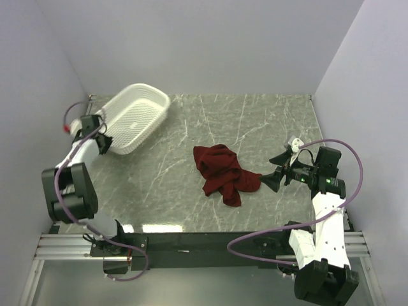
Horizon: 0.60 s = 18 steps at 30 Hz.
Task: Fold and stack the t-shirts
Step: Flatten the tshirt out
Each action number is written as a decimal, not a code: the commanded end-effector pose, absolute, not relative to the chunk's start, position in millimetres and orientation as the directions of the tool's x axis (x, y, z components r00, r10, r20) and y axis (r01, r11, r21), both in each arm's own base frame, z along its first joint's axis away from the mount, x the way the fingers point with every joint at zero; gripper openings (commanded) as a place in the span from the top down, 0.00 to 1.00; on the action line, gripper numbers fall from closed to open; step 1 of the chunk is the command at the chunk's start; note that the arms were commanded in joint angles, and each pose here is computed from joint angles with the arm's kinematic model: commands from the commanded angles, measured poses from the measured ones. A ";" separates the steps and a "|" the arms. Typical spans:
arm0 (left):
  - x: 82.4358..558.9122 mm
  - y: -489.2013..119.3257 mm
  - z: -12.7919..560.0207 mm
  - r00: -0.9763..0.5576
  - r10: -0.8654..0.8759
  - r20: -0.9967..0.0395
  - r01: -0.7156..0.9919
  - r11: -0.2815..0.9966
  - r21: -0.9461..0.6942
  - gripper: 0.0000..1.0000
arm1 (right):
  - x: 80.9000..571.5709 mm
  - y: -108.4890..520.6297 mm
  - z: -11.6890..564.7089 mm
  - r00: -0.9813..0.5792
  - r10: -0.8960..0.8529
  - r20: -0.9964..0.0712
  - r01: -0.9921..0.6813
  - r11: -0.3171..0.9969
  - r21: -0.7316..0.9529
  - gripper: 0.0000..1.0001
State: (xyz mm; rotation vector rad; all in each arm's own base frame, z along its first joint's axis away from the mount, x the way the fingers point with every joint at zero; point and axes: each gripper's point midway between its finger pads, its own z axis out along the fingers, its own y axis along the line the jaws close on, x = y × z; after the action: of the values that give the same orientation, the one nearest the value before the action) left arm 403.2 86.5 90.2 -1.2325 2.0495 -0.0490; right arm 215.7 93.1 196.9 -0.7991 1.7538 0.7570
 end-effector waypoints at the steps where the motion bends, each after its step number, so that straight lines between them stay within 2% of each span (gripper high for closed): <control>1: 379.9 103.2 95.4 0.178 -0.899 -0.400 -0.825 0.085 -0.558 1.00 | 214.6 95.8 215.7 -0.193 -0.164 -0.967 -0.826 0.559 0.070 0.00; 4: 372.9 109.5 97.3 0.332 -0.879 -0.341 -0.797 -0.068 -0.600 0.99 | 214.3 95.3 216.2 -0.187 -0.167 -0.968 -0.824 0.563 0.062 0.00; 7: 378.5 115.8 99.7 0.407 -0.857 -0.317 -0.777 -0.143 -0.613 0.99 | 213.9 95.2 216.9 -0.186 -0.167 -0.968 -0.823 0.565 0.061 0.00; 10: 373.9 131.1 99.6 0.480 -0.805 -0.349 -0.788 -0.221 -0.574 0.97 | 213.3 95.3 217.5 -0.183 -0.171 -0.968 -0.823 0.565 0.056 0.00; 15: 365.7 151.1 100.1 0.525 -0.739 -0.422 -0.803 -0.266 -0.533 0.95 | 213.4 95.1 218.1 -0.180 -0.168 -0.969 -0.824 0.565 0.055 0.00; 18: 371.2 157.8 95.9 0.496 -0.740 -0.454 -0.829 -0.248 -0.502 0.89 | 212.6 95.6 218.0 -0.183 -0.167 -0.969 -0.825 0.562 0.059 0.00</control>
State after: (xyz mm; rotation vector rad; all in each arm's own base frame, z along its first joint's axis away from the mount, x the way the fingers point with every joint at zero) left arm 361.1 138.4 80.5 -2.0246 1.4022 0.1230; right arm 212.0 95.0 200.9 -0.8077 1.7343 0.7576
